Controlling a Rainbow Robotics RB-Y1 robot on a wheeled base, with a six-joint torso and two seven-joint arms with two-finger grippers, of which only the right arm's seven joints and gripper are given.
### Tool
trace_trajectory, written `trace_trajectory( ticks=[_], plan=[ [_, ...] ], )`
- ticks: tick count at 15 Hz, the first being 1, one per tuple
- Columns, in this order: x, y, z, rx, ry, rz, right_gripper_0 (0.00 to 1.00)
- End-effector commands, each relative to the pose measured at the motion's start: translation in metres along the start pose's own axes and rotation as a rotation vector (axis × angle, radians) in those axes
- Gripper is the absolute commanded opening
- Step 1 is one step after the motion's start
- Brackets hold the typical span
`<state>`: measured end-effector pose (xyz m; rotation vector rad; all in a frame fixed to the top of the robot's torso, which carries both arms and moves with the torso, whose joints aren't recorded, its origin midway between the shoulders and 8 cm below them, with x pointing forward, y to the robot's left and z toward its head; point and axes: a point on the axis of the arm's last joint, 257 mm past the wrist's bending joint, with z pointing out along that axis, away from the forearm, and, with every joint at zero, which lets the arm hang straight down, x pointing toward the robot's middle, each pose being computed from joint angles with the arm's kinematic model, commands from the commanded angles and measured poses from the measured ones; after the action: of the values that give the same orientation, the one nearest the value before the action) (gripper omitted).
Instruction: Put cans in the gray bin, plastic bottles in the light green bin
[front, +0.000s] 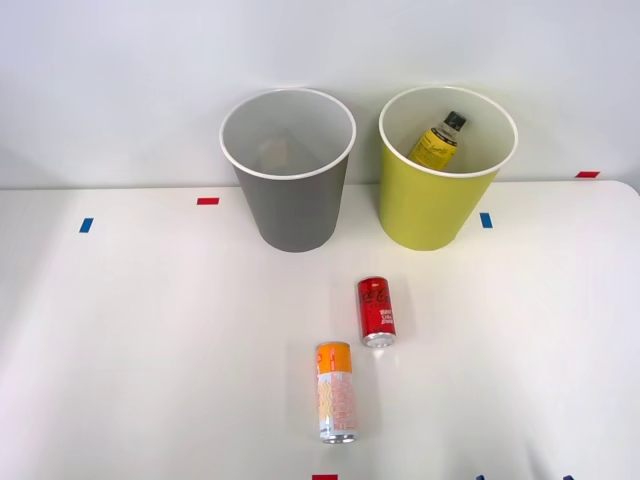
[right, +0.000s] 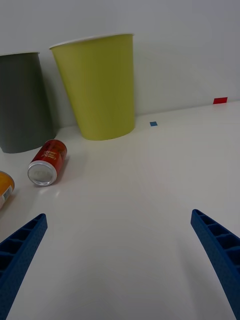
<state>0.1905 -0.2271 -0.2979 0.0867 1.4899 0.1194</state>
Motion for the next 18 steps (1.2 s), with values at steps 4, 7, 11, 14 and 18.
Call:
trace_trajectory(
  ticks=[4,7,11,14,18],
  plan=[
    [0.0,0.0,0.0,0.0,0.0,0.0,1.0],
    [0.0,0.0,0.0,0.0,0.0,0.0,1.0],
    [0.0,0.0,0.0,0.0,0.0,0.0,1.0],
    [0.0,0.0,0.0,0.0,0.0,0.0,1.0],
    [0.0,0.0,0.0,0.0,0.0,0.0,1.0]
  ],
)
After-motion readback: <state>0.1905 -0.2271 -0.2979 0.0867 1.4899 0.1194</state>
